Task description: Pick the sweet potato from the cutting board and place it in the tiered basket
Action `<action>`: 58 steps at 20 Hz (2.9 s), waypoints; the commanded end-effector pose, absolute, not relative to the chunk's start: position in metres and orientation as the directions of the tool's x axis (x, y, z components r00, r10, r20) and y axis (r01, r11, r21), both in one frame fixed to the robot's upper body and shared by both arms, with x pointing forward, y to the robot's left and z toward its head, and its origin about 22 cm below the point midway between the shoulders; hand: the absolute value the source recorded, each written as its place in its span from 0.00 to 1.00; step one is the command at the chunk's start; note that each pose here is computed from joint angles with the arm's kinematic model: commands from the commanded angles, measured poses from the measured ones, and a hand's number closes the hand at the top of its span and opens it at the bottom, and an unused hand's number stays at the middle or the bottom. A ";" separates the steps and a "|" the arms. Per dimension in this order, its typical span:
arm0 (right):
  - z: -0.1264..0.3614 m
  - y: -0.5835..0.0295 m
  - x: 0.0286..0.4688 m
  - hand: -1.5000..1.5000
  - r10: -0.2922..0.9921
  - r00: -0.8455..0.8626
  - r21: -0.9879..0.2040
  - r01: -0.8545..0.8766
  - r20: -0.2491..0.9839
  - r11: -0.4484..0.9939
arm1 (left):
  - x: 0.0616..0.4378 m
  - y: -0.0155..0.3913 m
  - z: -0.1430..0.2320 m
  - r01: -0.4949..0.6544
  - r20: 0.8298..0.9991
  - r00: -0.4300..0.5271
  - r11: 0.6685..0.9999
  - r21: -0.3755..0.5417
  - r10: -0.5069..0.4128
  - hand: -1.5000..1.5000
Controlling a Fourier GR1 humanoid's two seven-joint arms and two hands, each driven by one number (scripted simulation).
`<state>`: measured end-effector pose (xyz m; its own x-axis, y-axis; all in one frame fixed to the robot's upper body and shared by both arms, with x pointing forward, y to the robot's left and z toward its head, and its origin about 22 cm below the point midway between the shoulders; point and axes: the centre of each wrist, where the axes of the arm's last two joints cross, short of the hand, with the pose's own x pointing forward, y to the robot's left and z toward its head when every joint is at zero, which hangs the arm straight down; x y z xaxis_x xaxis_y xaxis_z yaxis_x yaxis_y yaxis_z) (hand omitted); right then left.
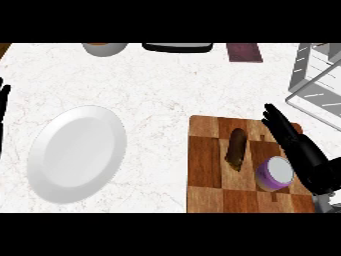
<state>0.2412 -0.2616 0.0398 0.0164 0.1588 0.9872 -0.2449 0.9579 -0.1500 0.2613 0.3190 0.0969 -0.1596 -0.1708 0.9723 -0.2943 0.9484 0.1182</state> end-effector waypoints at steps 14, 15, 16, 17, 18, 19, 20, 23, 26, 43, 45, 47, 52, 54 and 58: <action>-0.053 -0.275 0.182 0.00 0.453 0.121 -0.454 0.459 0.883 0.763 | 0.210 0.352 -0.003 -0.127 0.913 0.355 0.958 0.258 -0.199 0.50; -0.058 -0.300 0.169 0.00 0.523 0.220 -0.562 0.444 0.823 0.698 | 0.206 0.349 -0.005 -0.120 0.914 0.350 0.958 0.260 -0.204 0.50; -0.059 -0.307 0.162 0.00 0.574 0.265 -0.630 0.400 0.775 0.666 | 0.216 0.353 0.004 -0.120 0.918 0.339 0.958 0.260 -0.207 0.50; -0.061 -0.315 0.157 0.00 0.599 0.326 -0.682 0.366 0.732 0.634 | 0.217 0.355 0.003 -0.124 0.917 0.340 0.956 0.266 -0.211 0.50; -0.058 -0.319 0.156 0.00 0.625 0.355 -0.719 0.352 0.695 0.599 | 0.212 0.348 -0.005 -0.108 0.917 0.351 0.965 0.241 -0.189 0.50; -0.055 -0.324 0.155 0.00 0.629 0.402 -0.747 0.351 0.665 0.565 | 0.216 0.354 0.006 -0.106 0.918 0.332 0.959 0.264 -0.216 0.50; -0.052 -0.321 0.161 0.00 0.635 0.424 -0.762 0.319 0.646 0.563 | 0.214 0.346 -0.004 -0.100 0.910 0.359 0.960 0.261 -0.210 0.50; -0.042 -0.305 0.164 0.00 0.617 0.519 -0.773 0.148 0.592 0.617 | 0.216 0.347 -0.002 -0.069 0.912 0.346 0.963 0.259 -0.220 0.50; -0.014 -0.293 0.188 0.00 0.644 0.549 -0.783 0.032 0.533 0.621 | 0.227 0.339 0.001 -0.061 0.914 0.338 0.964 0.260 -0.225 0.50; 0.099 -0.175 0.307 0.00 0.593 0.764 -0.779 -0.203 0.252 0.593 | 0.229 0.367 -0.007 -0.074 0.908 0.364 0.965 0.250 -0.207 0.50; 0.087 -0.160 0.294 0.00 0.616 0.756 -0.788 -0.235 0.220 0.570 | 0.221 0.352 -0.013 -0.083 0.905 0.376 0.965 0.247 -0.199 0.50; 0.088 -0.161 0.302 0.00 0.604 0.768 -0.789 -0.230 0.213 0.570 | 0.223 0.355 -0.016 -0.094 0.903 0.379 0.963 0.254 -0.201 0.50; 0.093 -0.179 0.287 0.00 0.573 0.783 -0.762 -0.213 0.241 0.612 | 0.218 0.368 -0.014 -0.117 0.908 0.374 0.962 0.247 -0.188 0.50; 0.089 -0.174 0.287 0.00 0.583 0.781 -0.745 -0.247 0.225 0.620 | 0.222 0.366 -0.018 -0.093 0.903 0.385 0.965 0.245 -0.191 0.50; 0.087 -0.174 0.288 0.00 0.565 0.787 -0.735 -0.227 0.248 0.639 | 0.222 0.362 -0.019 -0.108 0.907 0.371 0.961 0.254 -0.198 0.50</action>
<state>0.2875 -0.1824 0.0815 0.6584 0.6520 0.3762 -0.2077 0.6377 -0.7418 0.2218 0.3582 -0.0156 0.3709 -0.1920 0.9086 -0.1028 0.9639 0.2457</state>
